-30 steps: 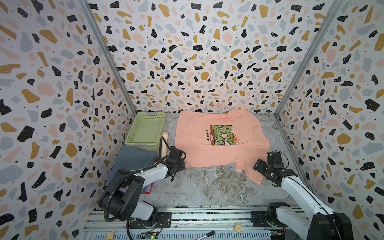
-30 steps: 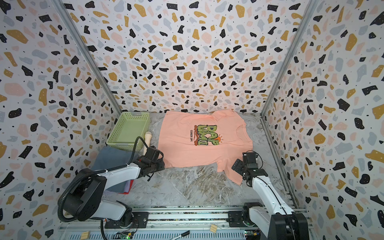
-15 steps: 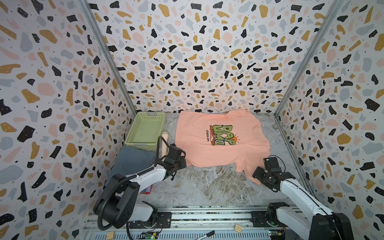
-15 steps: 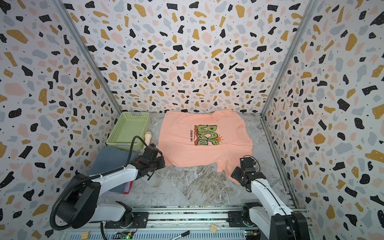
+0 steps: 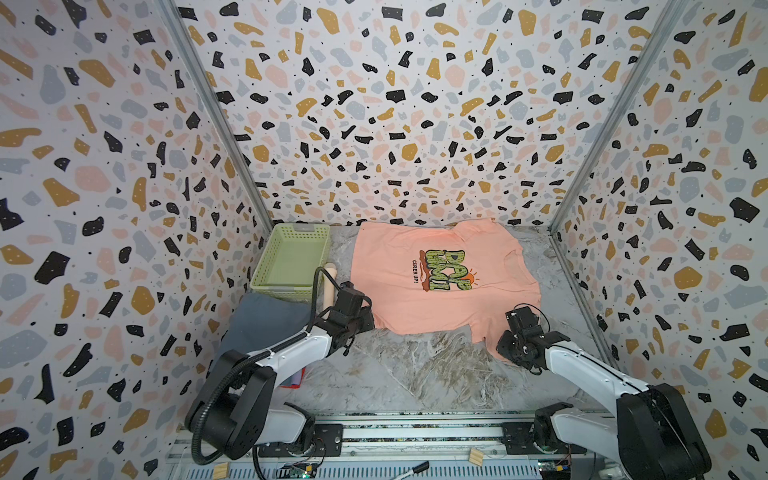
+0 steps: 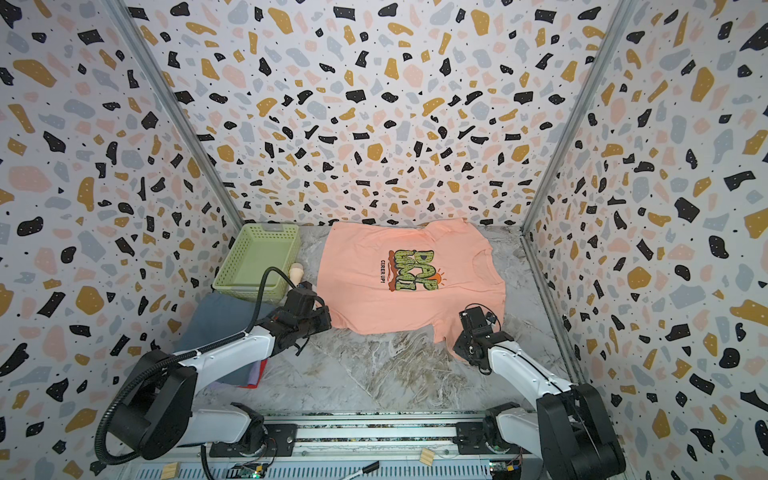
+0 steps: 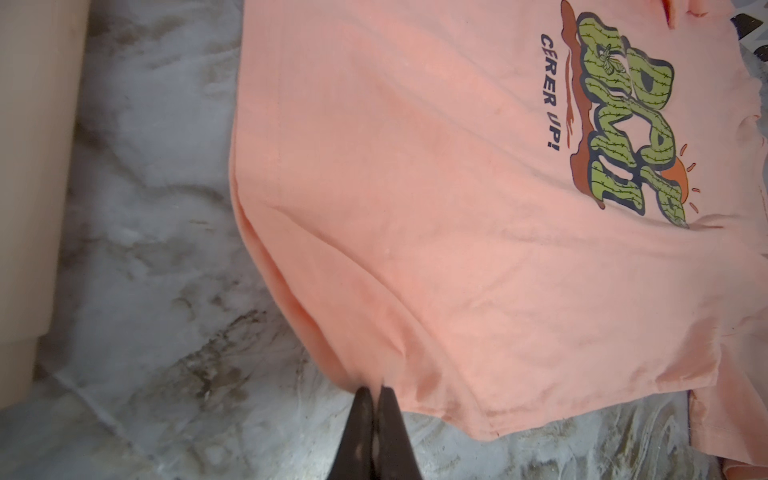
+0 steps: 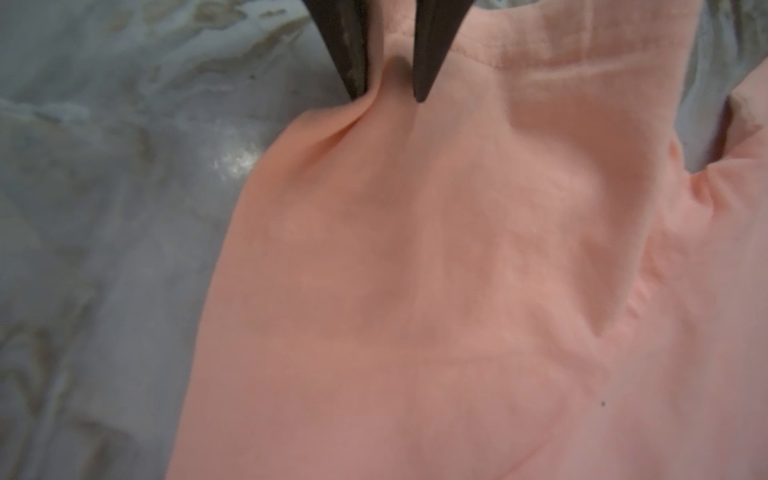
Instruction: Fold and stack the t-shirts
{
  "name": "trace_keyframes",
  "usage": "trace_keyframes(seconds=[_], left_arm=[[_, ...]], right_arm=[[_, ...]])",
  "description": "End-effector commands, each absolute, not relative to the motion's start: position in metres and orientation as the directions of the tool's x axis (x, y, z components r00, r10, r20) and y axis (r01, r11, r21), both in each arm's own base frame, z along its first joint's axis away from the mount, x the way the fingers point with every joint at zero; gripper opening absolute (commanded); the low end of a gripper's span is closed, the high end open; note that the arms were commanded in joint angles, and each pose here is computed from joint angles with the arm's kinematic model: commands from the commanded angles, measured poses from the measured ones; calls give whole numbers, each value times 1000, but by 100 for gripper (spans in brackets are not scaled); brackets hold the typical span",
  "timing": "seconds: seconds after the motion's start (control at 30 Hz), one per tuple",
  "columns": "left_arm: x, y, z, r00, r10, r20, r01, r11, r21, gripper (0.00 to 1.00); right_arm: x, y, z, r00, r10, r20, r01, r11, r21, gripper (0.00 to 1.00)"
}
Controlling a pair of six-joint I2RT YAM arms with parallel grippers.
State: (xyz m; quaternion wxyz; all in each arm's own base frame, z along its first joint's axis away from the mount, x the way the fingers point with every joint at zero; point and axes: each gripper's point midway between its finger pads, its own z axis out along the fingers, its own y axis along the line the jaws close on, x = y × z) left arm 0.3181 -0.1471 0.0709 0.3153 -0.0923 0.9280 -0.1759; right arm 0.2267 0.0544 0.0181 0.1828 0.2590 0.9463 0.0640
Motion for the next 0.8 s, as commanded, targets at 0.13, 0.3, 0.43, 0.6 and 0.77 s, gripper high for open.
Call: trace_keyframes(seconds=[0.13, 0.3, 0.43, 0.6, 0.77], left_arm=[[330, -148, 110, -725, -276, -631, 6, 913, -407, 0], [329, -144, 155, -658, -247, -712, 72, 920, -385, 0], [322, -140, 211, -562, -238, -793, 150, 913, -380, 0], [294, -129, 313, -351, -246, -904, 286, 891, -353, 0], [247, -118, 434, -77, -294, -953, 436, 849, -297, 0]], right_arm=[[238, 40, 72, -719, 520, -461, 461, 853, 244, 0], [284, 35, 189, -512, 460, -726, 324, 886, 333, 0], [296, 32, 283, -328, 394, -859, 213, 916, 339, 0], [283, 31, 421, -1, 344, -939, 27, 939, 343, 0], [233, 31, 558, 331, 282, -900, -141, 958, 248, 0]])
